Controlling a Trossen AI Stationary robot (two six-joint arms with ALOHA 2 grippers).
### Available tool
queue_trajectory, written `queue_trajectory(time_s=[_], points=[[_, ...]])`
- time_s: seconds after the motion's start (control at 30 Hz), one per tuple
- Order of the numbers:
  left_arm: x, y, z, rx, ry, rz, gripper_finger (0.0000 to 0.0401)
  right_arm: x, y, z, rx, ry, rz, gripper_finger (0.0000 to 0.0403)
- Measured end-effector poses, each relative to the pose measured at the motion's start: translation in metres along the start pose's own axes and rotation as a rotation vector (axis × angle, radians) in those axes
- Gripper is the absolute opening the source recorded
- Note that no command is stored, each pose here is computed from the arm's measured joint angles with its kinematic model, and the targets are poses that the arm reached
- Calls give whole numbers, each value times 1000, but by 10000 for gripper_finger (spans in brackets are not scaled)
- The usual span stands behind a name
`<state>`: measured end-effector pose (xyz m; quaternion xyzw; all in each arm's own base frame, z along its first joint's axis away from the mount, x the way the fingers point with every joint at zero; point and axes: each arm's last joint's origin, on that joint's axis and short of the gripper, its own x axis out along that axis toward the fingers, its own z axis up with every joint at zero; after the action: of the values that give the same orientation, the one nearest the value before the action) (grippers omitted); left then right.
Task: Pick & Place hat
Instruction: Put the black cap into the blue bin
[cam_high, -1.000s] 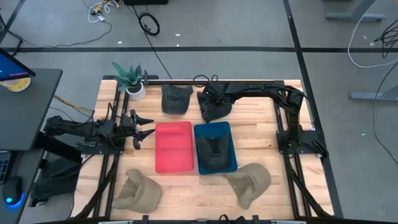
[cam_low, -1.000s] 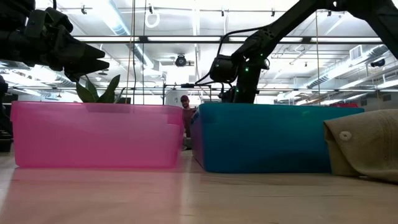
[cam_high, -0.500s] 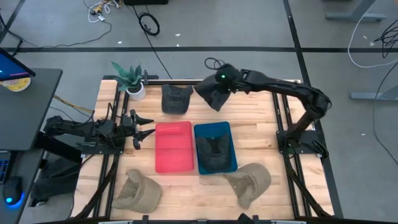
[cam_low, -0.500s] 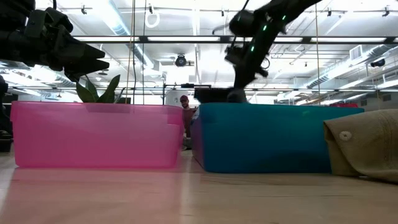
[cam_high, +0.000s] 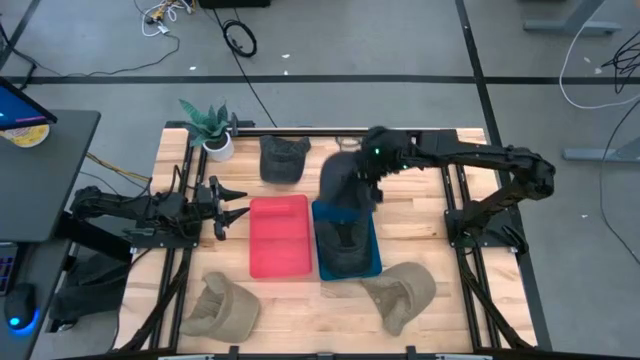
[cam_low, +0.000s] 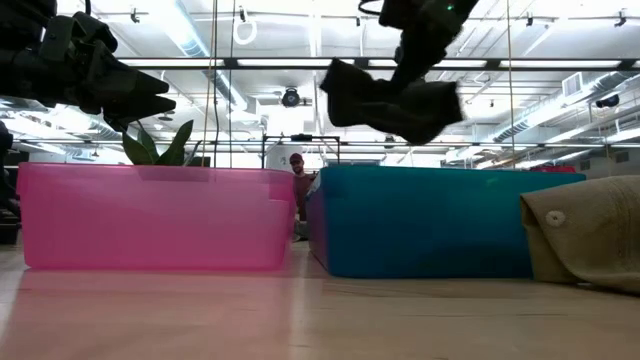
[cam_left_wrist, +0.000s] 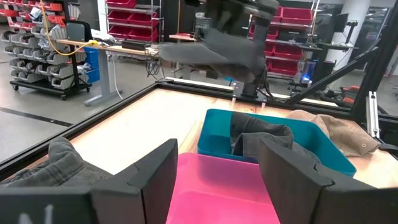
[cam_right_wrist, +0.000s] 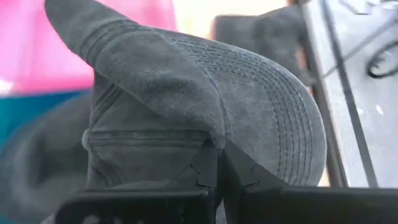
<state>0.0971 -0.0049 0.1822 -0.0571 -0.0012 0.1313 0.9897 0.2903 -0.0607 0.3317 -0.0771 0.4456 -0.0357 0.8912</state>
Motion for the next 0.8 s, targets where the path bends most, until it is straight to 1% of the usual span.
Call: queue_trajectory(time_s=[0.1,0.27,0.33,0.4,0.53,0.67,0.73,0.8], points=[[0,0,0,0,0,0,225,4,17,3,-72,17,40,2],[0,0,0,0,0,0,225,7,42,7,-144,24,92,2],[0,0,0,0,0,0,225,10,51,8,-133,31,110,2],[0,0,0,0,0,0,225,12,58,9,-97,34,122,2],[0,0,0,0,0,0,225,24,70,8,-67,73,99,2],[0,0,0,0,0,0,225,43,75,1,-3,135,76,2],[0,0,0,0,0,0,225,54,78,-6,-2,158,75,2],[0,0,0,0,0,0,225,66,80,-12,0,152,72,2]])
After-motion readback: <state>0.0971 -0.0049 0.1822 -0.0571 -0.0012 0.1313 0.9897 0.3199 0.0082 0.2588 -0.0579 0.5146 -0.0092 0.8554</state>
